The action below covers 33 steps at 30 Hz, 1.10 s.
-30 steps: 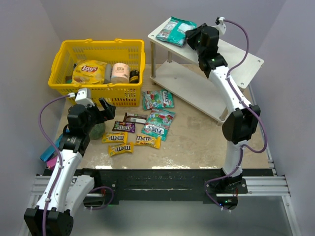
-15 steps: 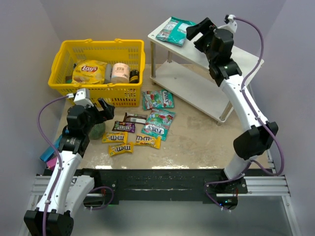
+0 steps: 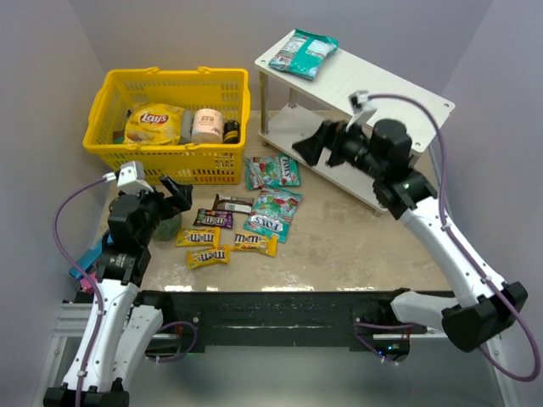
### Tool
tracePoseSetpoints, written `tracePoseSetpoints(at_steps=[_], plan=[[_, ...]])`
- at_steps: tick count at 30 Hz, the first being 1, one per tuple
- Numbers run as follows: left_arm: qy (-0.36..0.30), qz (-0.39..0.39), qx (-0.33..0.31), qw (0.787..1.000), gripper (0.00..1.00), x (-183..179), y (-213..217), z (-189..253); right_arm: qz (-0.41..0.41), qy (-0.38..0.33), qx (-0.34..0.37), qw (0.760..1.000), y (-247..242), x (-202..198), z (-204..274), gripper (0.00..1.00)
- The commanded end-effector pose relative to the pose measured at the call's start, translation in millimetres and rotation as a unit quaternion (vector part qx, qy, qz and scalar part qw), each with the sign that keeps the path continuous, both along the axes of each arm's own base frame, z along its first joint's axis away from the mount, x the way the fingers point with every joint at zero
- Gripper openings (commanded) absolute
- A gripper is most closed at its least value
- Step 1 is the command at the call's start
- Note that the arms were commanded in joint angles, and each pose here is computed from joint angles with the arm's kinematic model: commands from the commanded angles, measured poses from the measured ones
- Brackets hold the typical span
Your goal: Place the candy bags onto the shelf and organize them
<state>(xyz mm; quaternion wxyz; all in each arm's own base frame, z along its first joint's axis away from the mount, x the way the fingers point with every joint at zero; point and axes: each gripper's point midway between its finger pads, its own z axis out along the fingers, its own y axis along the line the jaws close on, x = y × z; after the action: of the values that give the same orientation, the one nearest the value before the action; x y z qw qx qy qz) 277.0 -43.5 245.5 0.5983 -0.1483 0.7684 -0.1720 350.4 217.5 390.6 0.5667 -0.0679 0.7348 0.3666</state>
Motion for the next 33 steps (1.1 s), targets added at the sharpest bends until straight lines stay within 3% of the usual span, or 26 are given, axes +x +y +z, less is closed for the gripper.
tracePoseSetpoints(at_steps=[1,2,4,5,16,23,27,33], plan=[[0.028,-0.022,-0.004,0.999,0.99,-6,-7,-21,0.061,0.002,-0.015,0.998,22,-54,-34,0.99],[0.036,-0.031,-0.001,0.999,1.0,-7,-9,-24,0.05,0.052,0.002,0.997,22,-57,-62,0.99],[0.041,-0.036,0.002,0.998,0.99,-7,-10,-26,0.05,0.069,0.035,0.996,25,-63,-75,0.99],[0.042,-0.036,0.004,0.998,1.0,-7,-10,-27,0.039,0.104,0.033,0.993,24,-66,-107,0.99],[0.048,-0.05,-0.003,0.998,0.99,-17,-15,-32,-0.089,0.234,0.089,0.964,20,-30,-242,0.98],[0.041,-0.049,-0.008,0.998,0.99,-26,-16,-33,-0.115,0.284,0.101,0.947,33,-11,-297,0.91],[0.038,-0.045,-0.009,0.998,1.0,-27,-15,-33,-0.105,0.313,0.092,0.939,46,-16,-321,0.82],[0.044,-0.044,-0.008,0.998,1.0,-26,-15,-35,-0.117,0.35,0.066,0.927,54,-30,-345,0.78]])
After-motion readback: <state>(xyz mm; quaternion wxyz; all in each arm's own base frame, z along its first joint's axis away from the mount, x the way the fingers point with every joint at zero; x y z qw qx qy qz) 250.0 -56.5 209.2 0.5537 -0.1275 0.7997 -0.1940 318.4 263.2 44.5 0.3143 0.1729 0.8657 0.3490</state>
